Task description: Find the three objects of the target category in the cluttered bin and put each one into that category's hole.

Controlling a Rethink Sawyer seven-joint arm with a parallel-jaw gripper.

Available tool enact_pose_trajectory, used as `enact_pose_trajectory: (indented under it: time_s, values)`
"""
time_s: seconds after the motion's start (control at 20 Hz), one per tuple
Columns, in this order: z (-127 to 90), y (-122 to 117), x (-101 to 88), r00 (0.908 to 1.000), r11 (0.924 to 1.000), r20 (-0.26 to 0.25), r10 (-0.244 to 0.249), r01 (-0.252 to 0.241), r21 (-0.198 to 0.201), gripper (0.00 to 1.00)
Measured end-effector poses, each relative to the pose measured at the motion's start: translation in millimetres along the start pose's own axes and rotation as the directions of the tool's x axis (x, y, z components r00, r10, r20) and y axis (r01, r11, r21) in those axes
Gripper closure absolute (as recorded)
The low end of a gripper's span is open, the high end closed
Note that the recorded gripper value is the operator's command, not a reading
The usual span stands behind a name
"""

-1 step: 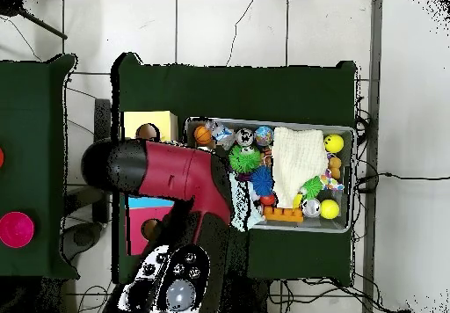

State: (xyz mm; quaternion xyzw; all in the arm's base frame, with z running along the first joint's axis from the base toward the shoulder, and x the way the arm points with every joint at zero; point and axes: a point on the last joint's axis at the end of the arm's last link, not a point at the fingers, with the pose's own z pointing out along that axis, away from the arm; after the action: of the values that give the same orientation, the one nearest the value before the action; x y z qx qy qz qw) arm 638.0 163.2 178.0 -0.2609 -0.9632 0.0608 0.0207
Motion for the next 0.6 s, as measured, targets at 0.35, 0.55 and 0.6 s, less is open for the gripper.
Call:
enact_pose_trajectory:
  time_s: [0.35, 0.55, 0.6]
  values:
    - [3, 21, 29.8, 0.9995, 0.9997, -0.020, 0.024, -0.024, -0.002, 1.00]
    - [11, 23, 47.4, 0.9979, 0.9990, -0.047, 0.044, -0.044, 0.009, 1.00]
    - [13, 23, 49.2, 0.9976, 0.9988, -0.051, 0.047, -0.047, 0.011, 1.00]
